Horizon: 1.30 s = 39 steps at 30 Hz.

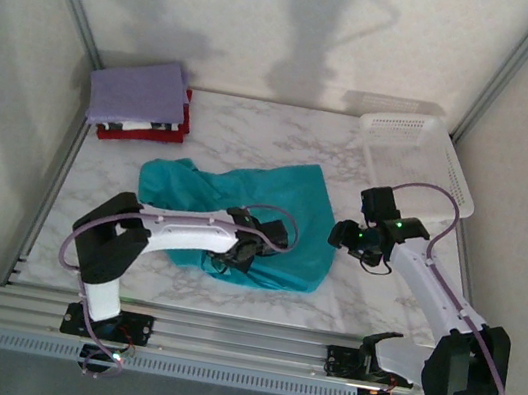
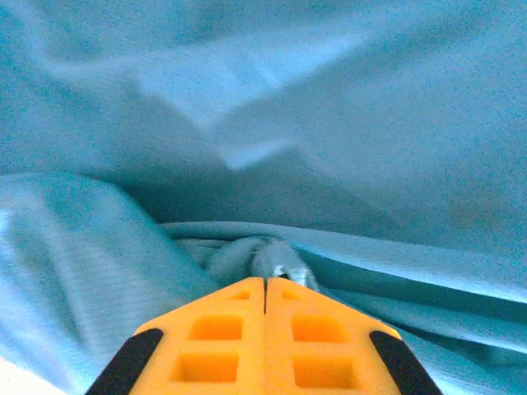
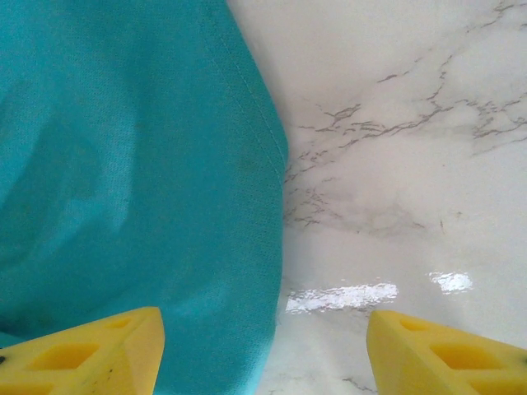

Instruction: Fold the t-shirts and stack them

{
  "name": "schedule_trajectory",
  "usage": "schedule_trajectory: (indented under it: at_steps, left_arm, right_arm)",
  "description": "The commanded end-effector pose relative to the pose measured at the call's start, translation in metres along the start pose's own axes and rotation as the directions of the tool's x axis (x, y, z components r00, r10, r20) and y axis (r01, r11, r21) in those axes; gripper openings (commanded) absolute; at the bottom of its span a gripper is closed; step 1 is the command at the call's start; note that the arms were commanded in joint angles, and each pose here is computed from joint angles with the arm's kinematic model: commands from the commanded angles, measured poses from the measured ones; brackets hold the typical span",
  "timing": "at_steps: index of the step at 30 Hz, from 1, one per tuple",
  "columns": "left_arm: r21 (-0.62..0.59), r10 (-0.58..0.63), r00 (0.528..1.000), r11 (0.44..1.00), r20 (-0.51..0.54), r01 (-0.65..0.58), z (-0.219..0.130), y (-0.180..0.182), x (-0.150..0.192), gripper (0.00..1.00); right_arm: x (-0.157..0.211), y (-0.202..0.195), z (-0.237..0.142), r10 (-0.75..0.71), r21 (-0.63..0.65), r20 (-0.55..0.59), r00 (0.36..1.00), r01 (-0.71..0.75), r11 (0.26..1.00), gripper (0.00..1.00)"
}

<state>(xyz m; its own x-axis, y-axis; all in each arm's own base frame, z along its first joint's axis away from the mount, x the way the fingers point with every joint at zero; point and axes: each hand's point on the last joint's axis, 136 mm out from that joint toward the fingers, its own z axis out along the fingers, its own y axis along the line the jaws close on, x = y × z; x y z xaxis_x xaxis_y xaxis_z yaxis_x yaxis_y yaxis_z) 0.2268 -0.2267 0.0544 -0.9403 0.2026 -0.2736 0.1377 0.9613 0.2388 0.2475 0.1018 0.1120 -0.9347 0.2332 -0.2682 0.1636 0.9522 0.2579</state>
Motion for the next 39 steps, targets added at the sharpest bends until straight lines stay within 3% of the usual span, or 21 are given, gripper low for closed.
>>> schedule_trajectory:
  at_steps: [1, 3, 5, 7, 9, 11, 13, 19, 24, 29, 39]
  left_arm:
    - [-0.004, -0.208, 0.959, 0.977, 0.194, 0.213, -0.041, 0.064, -0.054, 0.0]
    - [0.064, -0.363, 0.886, 0.931, 0.29, 0.36, -0.063, 0.114, -0.081, 0.0]
    - [0.152, -0.508, 0.776, 0.859, 0.373, 0.489, -0.086, 0.175, -0.101, 0.0]
    - [0.227, -0.637, 0.615, 0.757, 0.465, 0.613, -0.112, 0.253, -0.114, 0.0]
    - [0.281, -0.697, 0.489, 0.684, 0.525, 0.674, -0.131, 0.308, -0.116, 0.0]
    - [0.297, -0.729, 0.427, 0.636, 0.535, 0.712, -0.134, 0.343, -0.114, 0.0]
    - [0.319, -0.758, 0.431, 0.615, 0.489, 0.721, -0.12, 0.355, -0.115, 0.0]
    - [0.339, -0.785, 0.536, 0.618, 0.311, 0.709, -0.055, 0.336, -0.113, 0.0]
    - [0.34, -0.789, 0.531, 0.613, 0.309, 0.713, -0.044, 0.344, -0.119, 0.0]
    - [0.344, -0.792, 0.531, 0.61, 0.302, 0.714, -0.038, 0.348, -0.123, 0.0]
    - [0.365, -0.804, 0.532, 0.595, 0.267, 0.716, -0.024, 0.345, -0.115, 0.0]
  right_arm:
    - [0.006, -0.003, 0.0, 0.007, -0.004, -0.015, 1.0, -0.007, 1.0, 0.67]
    - [0.009, 0.001, 0.002, 0.023, -0.035, -0.029, 0.999, -0.024, 0.999, 0.67]
    - [0.011, 0.006, 0.003, 0.031, -0.063, -0.036, 0.999, -0.034, 0.997, 0.67]
    - [0.013, 0.011, 0.006, 0.025, -0.08, -0.043, 0.999, -0.029, 0.996, 0.67]
    - [0.014, 0.016, 0.009, 0.01, -0.089, -0.051, 0.999, -0.015, 0.996, 0.67]
    - [0.014, 0.023, 0.013, -0.008, -0.1, -0.063, 0.998, 0.002, 0.995, 0.67]
    - [0.014, 0.033, 0.018, -0.021, -0.118, -0.073, 0.997, 0.012, 0.993, 0.67]
    - [0.013, 0.074, 0.034, -0.101, -0.176, -0.089, 0.991, 0.084, 0.981, 0.67]
    - [0.018, 0.135, 0.044, -0.286, -0.224, -0.073, 0.955, 0.264, 0.938, 0.65]
    - [0.027, 0.2, 0.057, -0.371, -0.255, -0.047, 0.927, 0.348, 0.902, 0.63]
    - [0.048, 0.304, 0.106, -0.389, -0.302, -0.017, 0.921, 0.366, 0.88, 0.43]
